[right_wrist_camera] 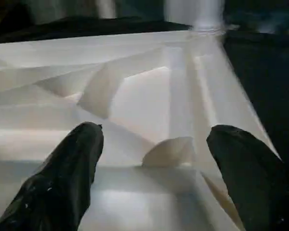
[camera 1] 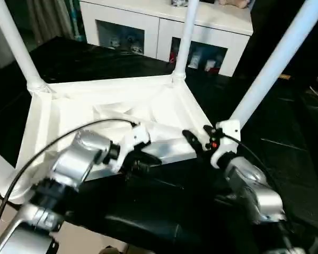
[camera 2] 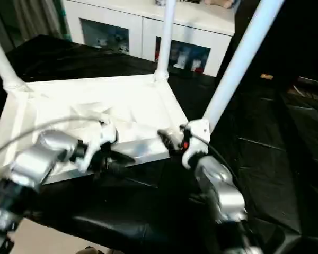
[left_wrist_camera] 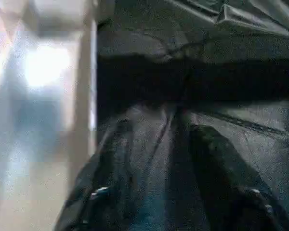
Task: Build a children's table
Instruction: Rotate leg to tighten
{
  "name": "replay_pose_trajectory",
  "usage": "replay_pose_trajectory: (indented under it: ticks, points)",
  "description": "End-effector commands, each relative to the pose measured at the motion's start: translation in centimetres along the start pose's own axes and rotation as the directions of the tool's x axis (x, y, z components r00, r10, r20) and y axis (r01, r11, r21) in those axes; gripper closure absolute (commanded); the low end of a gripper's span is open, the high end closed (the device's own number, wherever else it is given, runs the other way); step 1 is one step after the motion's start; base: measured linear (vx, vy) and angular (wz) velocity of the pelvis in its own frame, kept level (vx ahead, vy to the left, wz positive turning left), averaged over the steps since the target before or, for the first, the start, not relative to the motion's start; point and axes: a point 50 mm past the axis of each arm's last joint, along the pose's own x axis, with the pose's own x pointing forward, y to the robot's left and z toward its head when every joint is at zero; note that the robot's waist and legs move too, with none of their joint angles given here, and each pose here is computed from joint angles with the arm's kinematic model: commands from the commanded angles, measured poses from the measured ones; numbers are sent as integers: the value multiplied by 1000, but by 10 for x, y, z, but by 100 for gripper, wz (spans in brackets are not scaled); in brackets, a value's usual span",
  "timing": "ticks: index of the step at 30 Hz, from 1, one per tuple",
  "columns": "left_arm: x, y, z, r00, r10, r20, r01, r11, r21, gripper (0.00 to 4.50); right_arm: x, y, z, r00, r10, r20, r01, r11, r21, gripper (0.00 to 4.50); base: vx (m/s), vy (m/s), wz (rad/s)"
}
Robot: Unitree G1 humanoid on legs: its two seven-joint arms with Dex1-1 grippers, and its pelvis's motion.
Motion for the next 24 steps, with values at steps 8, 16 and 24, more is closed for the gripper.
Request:
replay_pose_trajectory:
  ticks: [8,16,24]
  points:
    - [1,-2,-15,985,109,-137,-104,994,41,148,-12,-67,3,929,-370,19,370,929,-22,63,0,0,0]
    - [0,0,-16,980,142,-143,-136,989,49,106,-29,-100,6,869,-494,32,495,867,-51,63,0,0,0]
    - [5,0,-12,983,154,-101,-145,986,85,48,-51,-133,11,814,-579,49,581,810,-77,63,0,0,0]
